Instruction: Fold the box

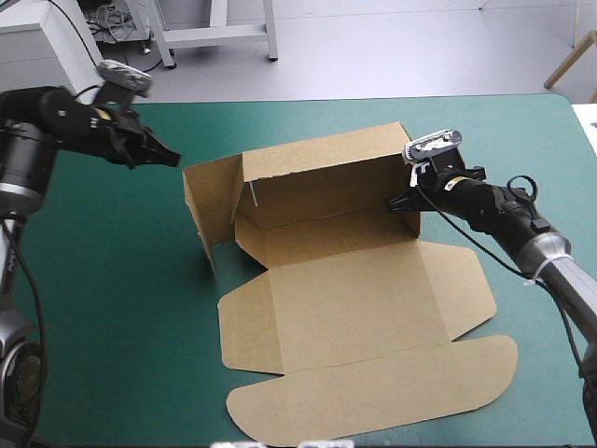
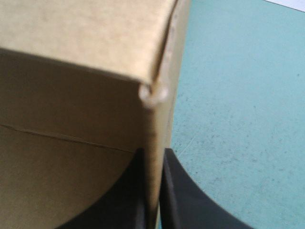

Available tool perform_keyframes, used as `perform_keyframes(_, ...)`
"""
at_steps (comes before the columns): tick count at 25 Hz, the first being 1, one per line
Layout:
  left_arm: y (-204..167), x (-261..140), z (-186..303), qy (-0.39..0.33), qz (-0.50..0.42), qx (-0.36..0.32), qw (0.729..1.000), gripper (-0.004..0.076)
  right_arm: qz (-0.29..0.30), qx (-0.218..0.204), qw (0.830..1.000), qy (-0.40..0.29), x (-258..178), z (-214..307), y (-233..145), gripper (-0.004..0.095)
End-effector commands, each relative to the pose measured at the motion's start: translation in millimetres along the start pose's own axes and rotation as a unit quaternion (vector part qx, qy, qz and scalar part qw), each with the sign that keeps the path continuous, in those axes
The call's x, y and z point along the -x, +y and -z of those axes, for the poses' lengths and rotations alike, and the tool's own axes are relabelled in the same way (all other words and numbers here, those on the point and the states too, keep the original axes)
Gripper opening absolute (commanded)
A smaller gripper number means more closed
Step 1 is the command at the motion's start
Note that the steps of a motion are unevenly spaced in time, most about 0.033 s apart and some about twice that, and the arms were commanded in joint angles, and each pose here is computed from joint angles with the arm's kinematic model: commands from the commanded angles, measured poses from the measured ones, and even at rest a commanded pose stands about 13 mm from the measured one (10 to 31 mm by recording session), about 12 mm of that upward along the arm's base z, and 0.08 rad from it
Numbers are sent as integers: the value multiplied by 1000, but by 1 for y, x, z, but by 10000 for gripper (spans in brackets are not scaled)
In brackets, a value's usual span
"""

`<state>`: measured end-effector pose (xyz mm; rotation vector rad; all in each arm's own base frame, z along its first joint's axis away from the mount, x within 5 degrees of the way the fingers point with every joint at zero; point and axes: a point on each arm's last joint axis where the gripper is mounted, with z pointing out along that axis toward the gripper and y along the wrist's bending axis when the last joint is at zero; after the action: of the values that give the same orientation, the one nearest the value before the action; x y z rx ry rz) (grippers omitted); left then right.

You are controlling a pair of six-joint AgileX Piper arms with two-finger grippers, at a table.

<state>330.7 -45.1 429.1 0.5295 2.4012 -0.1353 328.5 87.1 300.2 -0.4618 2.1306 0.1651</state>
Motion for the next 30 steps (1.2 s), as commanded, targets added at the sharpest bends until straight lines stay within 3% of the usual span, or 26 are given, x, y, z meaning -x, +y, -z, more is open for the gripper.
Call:
perform_keyframes(1,39,-11,35,-67,124,-16,990,-1,-14,-14,998,-54,22,17,-4,-18)
perform_keyframes(6,94,-60,34,-13,232,10,973,0,-30,-12,998,-52,21,17,-4,-18)
perform_keyframes(9,114,-91,31,-27,311,27,950,0,-32,-11,998,-49,21,17,-4,-18)
perform_keyframes(14,124,-131,13,-80,428,-2,900,0,-31,-7,998,-46,23,19,-3,-18)
perform_keyframes(19,122,-151,-7,-64,455,-12,888,0,-67,9,997,-31,43,31,-2,-18)
perform_keyframes(25,121,-155,-12,-64,463,-10,884,0,-89,9,994,55,89,87,-4,-18)
perform_keyframes(30,123,-154,-12,-74,478,-7,875,-1,-129,17,976,174,72,97,1,-18)
